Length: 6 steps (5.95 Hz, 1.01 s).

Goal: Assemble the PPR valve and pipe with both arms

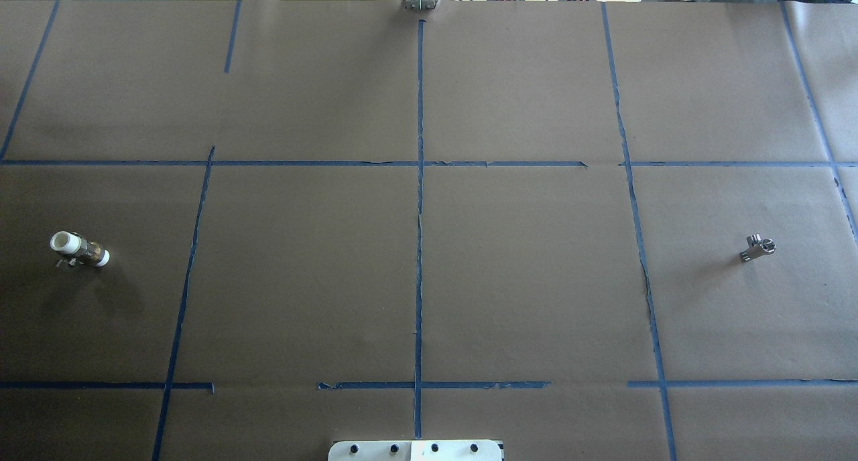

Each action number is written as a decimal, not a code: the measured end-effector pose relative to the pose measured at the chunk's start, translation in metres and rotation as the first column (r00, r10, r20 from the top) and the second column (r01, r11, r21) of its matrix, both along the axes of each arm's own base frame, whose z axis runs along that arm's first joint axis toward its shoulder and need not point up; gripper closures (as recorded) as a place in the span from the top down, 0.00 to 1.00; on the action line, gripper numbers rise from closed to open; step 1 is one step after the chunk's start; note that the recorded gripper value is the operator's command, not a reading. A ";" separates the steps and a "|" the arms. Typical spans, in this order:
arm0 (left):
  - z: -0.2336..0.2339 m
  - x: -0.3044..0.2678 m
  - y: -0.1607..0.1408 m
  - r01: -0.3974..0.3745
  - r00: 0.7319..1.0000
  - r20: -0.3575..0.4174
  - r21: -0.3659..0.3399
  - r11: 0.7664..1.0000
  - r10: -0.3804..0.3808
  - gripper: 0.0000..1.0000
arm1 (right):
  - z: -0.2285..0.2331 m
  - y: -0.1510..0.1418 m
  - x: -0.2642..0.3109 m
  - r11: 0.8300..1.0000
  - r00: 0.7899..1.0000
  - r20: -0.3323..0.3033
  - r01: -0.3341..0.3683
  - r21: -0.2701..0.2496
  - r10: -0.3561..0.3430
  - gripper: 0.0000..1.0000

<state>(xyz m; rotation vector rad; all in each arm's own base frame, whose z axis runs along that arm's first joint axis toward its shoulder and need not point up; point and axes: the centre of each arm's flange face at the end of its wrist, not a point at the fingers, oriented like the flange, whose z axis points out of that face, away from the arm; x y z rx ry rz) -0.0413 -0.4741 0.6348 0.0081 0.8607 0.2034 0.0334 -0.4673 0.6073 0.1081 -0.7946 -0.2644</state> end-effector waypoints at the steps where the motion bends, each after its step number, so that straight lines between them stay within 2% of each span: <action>1: -0.001 0.001 0.001 -0.002 1.000 -0.002 0.003 1.000 0.002 1.00 | 0.001 0.001 -0.002 1.000 1.000 0.004 0.007 0.021 -0.007 1.00; 3: -0.006 0.004 0.001 -0.009 1.000 -0.003 0.037 0.999 0.009 1.00 | 0.004 0.006 -0.004 0.999 1.000 0.010 0.008 0.035 -0.008 1.00; 4: -0.010 0.009 -0.002 -0.020 1.000 -0.004 0.083 0.996 0.020 1.00 | 0.005 0.006 -0.006 0.999 1.000 0.016 0.010 0.036 -0.010 1.00; 6: -0.020 0.036 -0.008 -0.072 0.997 -0.008 0.144 0.987 0.074 1.00 | 0.004 0.007 -0.011 0.999 0.999 0.030 0.018 0.036 -0.019 1.00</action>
